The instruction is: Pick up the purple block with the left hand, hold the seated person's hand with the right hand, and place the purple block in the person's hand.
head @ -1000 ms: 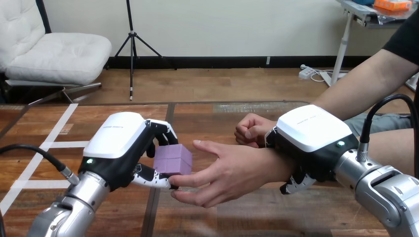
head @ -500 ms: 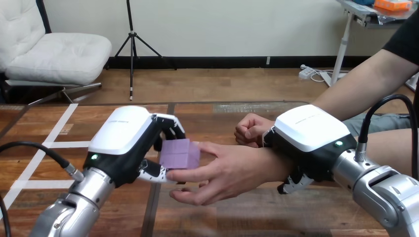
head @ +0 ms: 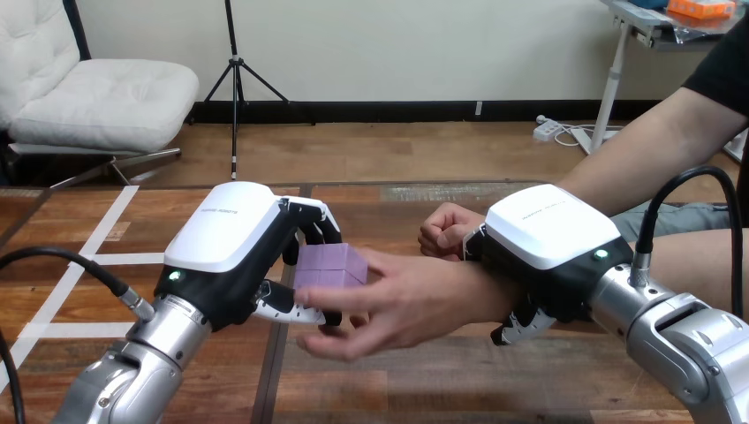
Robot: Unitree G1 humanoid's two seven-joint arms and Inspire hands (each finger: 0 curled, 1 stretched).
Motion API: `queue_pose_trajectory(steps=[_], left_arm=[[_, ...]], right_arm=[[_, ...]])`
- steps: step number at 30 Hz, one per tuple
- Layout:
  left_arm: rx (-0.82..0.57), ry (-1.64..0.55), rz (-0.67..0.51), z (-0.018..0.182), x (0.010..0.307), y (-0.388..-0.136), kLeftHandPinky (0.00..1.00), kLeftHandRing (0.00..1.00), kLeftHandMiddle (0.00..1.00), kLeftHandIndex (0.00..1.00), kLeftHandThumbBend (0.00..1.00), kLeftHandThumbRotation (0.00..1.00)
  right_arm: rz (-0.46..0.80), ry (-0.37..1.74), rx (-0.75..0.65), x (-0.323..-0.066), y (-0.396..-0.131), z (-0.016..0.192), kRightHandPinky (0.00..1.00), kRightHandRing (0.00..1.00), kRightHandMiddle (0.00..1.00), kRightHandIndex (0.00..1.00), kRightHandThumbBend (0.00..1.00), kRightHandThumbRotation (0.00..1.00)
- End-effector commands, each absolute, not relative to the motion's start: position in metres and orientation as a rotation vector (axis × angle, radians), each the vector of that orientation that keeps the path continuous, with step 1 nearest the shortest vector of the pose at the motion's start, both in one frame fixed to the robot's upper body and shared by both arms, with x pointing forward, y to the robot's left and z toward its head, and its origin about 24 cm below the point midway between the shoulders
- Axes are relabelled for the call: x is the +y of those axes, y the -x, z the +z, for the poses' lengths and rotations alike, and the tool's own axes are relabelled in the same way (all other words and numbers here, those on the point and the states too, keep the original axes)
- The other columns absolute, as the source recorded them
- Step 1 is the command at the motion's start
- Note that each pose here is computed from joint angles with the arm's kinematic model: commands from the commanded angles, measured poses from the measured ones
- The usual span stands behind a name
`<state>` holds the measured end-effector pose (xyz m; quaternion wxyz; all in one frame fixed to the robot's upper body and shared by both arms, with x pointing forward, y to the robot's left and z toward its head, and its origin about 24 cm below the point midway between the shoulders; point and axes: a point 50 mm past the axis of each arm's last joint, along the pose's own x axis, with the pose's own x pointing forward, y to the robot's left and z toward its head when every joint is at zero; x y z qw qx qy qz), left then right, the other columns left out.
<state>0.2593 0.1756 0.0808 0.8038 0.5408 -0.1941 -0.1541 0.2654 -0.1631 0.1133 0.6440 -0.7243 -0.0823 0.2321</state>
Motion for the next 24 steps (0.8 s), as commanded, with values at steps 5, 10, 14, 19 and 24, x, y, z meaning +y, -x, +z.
queue_pose_trajectory(steps=[5,10,14,19,24], left_arm=[[-0.507,-1.143,-0.308,0.1035,0.1683,-0.2634,0.33,0.39,0.45,0.49,0.6,0.0],[-0.518,-1.144,-0.314,0.104,0.1672,-0.2624,0.33,0.39,0.45,0.49,0.59,0.0],[-0.527,-1.143,-0.321,0.1046,0.1663,-0.2615,0.33,0.39,0.45,0.49,0.59,0.0],[-0.529,-1.15,-0.332,0.1048,0.1656,-0.2606,0.34,0.39,0.45,0.48,0.59,0.0],[-0.536,-1.145,-0.332,0.1043,0.1653,-0.2599,0.34,0.4,0.46,0.48,0.6,0.0]], right_arm=[[0.506,1.631,-0.287,-0.1501,-0.2722,0.1319,0.35,0.42,0.48,0.54,0.75,0.0],[0.506,1.628,-0.294,-0.1496,-0.2715,0.132,0.35,0.42,0.48,0.54,0.75,0.0],[0.51,1.628,-0.294,-0.1489,-0.271,0.1321,0.35,0.42,0.48,0.54,0.75,0.0],[0.51,1.634,-0.305,-0.1485,-0.2704,0.1317,0.35,0.42,0.48,0.54,0.76,0.0],[0.514,1.638,-0.301,-0.1481,-0.2697,0.1315,0.36,0.42,0.49,0.55,0.77,0.0]])
